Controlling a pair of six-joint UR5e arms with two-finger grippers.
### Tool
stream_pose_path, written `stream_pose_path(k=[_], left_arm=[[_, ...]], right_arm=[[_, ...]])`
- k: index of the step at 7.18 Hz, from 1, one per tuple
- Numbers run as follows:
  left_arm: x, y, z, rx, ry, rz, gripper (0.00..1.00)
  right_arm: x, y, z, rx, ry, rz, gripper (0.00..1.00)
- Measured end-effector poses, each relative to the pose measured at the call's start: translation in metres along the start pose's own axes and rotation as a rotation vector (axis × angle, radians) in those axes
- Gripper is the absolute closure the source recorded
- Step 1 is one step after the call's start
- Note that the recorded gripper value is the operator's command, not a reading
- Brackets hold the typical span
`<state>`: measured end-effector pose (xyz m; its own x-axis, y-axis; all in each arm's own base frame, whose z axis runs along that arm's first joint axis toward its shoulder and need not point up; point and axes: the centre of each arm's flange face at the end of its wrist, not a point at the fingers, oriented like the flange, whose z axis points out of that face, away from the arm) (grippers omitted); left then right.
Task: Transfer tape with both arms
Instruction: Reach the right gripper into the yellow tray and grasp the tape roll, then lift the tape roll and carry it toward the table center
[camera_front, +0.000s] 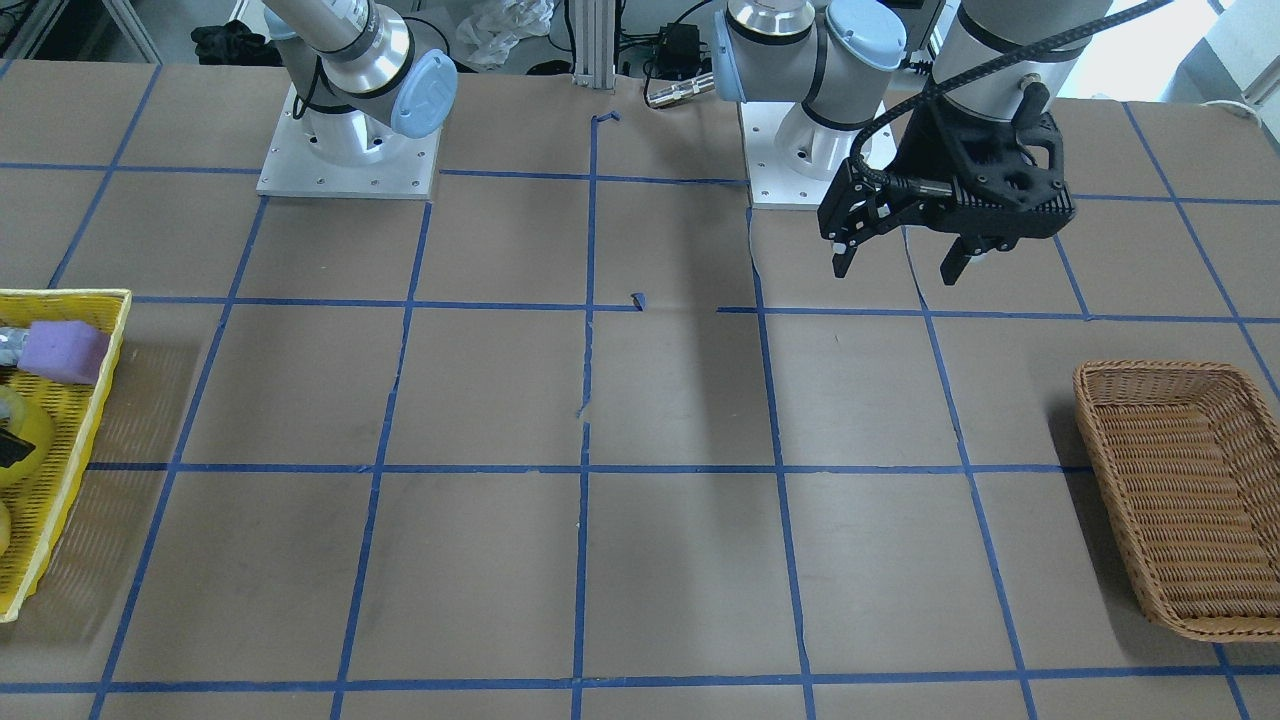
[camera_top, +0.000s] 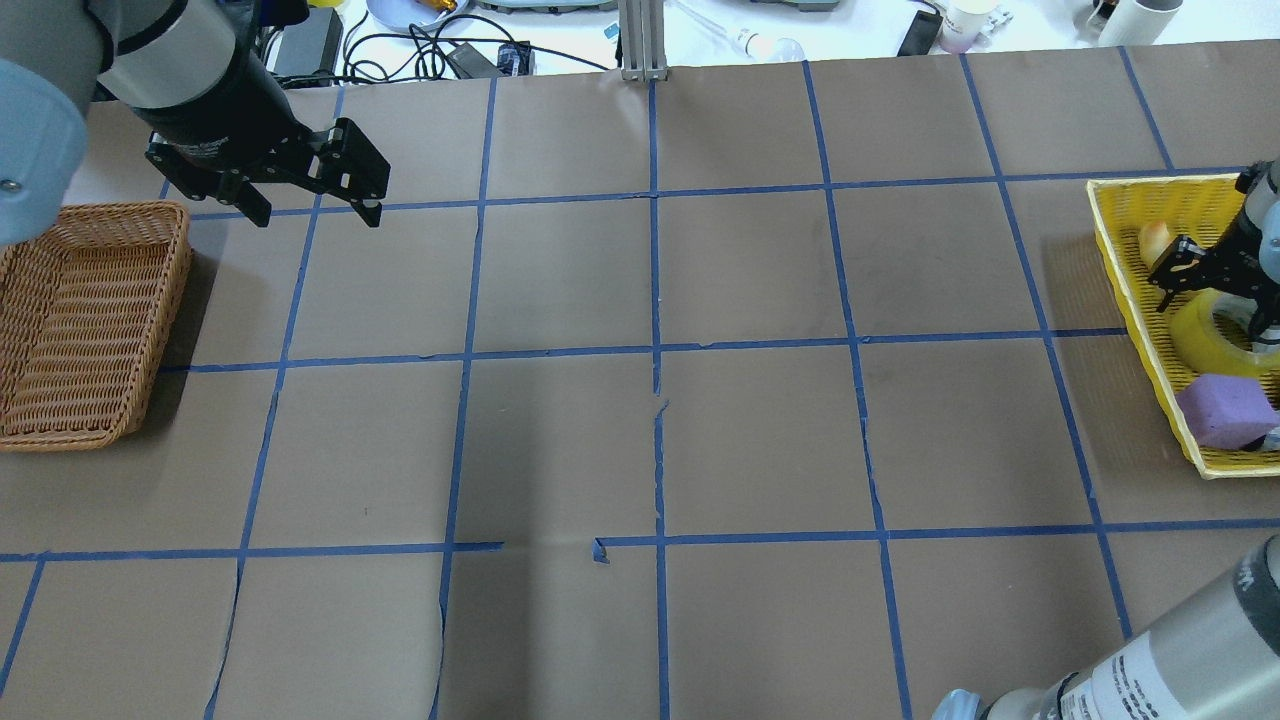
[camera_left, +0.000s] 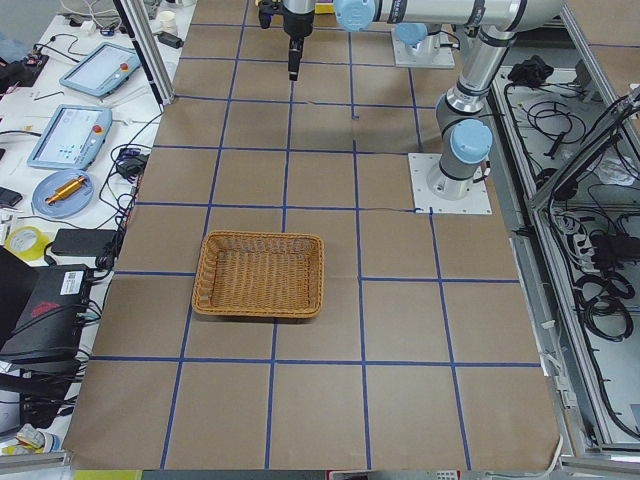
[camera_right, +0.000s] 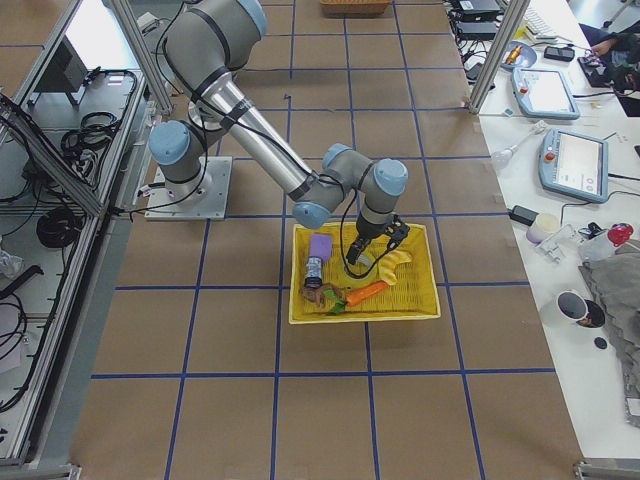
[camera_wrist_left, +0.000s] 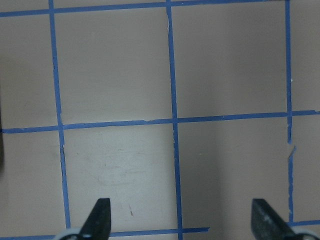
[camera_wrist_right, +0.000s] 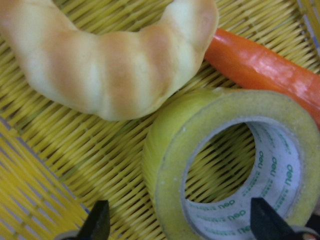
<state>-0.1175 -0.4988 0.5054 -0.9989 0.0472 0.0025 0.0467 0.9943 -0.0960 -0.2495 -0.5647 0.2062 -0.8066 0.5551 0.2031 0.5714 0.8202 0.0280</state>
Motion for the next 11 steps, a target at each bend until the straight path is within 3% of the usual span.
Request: stream_pose_path(k=[2, 3, 5, 8, 10, 11], left_arm=[[0.0, 0.0, 0.0, 0.0, 0.001, 0.0, 0.0], [0.0, 0.0, 0.0, 0.0, 0.0, 0.0, 0.0], [0.0, 0.0, 0.0, 0.001, 0.0, 0.0, 0.0], [0.0, 0.0, 0.0, 0.001, 0.001, 0.0, 0.0], [0.0, 0.0, 0.0, 0.002, 0.002, 0.0, 0.0], [0.0, 0.0, 0.0, 0.002, 0.003, 0.0, 0.0]], right_arm=[[-0.001, 0.0, 0.006, -0.006, 0.007, 0.0, 0.88], [-0.001, 0.0, 0.007, -0.006, 0.005, -0.002, 1.0], [0.001, -0.001, -0.004, 0.009, 0.001, -0.005, 1.0], [0.001, 0.017, -0.078, 0.097, -0.03, -0.002, 1.0], [-0.05, 0.061, -0.145, 0.137, -0.086, -0.066, 1.0], [-0.1, 0.094, -0.167, 0.132, -0.101, -0.073, 1.0]])
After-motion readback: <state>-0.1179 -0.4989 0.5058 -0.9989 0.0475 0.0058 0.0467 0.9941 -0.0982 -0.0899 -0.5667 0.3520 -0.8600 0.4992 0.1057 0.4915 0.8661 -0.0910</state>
